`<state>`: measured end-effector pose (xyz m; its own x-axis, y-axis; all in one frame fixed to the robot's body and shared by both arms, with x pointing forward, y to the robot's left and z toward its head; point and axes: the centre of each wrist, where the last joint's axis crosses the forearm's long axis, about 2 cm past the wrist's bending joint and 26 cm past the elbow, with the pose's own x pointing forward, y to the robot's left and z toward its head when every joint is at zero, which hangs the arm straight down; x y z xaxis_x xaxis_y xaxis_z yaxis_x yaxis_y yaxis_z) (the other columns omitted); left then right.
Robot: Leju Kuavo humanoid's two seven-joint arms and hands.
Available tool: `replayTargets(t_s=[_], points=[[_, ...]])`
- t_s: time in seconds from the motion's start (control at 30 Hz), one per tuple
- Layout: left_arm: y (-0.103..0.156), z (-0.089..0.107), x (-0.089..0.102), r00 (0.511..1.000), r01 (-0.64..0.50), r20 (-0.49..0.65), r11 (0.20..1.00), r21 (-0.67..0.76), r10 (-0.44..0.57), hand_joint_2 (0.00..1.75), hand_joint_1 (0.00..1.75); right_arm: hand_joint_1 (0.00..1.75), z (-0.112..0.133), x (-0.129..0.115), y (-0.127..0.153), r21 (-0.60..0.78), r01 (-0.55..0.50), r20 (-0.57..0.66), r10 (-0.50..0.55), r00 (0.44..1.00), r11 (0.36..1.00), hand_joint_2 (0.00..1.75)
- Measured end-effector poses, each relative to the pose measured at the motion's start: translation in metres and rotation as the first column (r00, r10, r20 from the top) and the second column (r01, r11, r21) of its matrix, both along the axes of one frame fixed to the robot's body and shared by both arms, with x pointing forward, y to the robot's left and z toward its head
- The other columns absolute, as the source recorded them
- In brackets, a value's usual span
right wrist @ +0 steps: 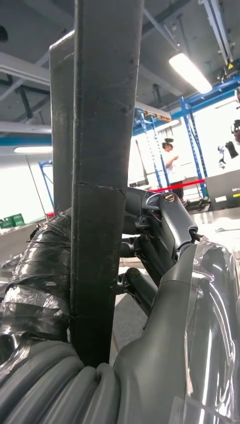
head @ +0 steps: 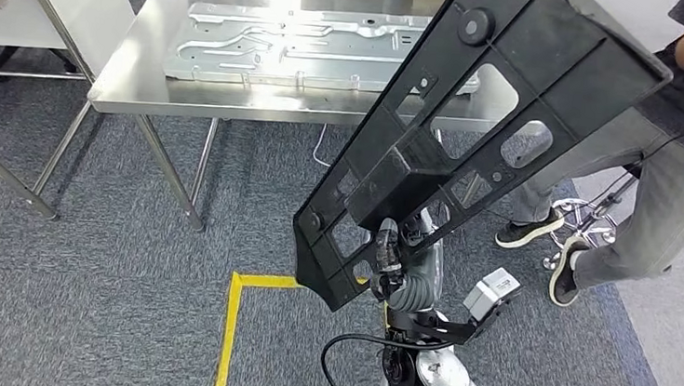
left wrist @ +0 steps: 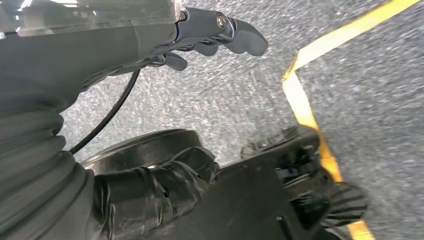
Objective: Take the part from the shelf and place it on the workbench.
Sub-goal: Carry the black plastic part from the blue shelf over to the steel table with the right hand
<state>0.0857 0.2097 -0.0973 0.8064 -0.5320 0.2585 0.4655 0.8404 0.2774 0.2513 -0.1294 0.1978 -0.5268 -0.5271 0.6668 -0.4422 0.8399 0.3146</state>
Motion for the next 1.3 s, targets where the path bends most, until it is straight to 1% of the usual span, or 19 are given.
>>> replayTargets(t_s=[0.8, 0.97, 1.3], points=[[-0.0005, 0.0005, 0.0019, 1.0, -0.004, 0.002, 1.0, -0.001, 0.004, 1.75, 0.0, 1.75, 0.0007, 0.0008, 0.0004, 0.005, 0.001, -0.001, -0.001, 1.0, 1.0, 1.75], [-0.0016, 0.0, -0.0011, 1.0, -0.004, -0.006, 1.0, -0.002, 0.004, 1.75, 0.0, 1.75, -0.0023, 0.0, 0.0001, 0.002, 0.001, -0.012, -0.001, 1.0, 1.0, 1.75], [-0.0021, 0.0007, 0.0017, 1.0, -0.005, -0.004, 1.0, -0.001, 0.005, 1.75, 0.0, 1.75, -0.0019, 0.0008, 0.0005, 0.007, 0.001, -0.015, -0.001, 1.0, 1.0, 1.75]])
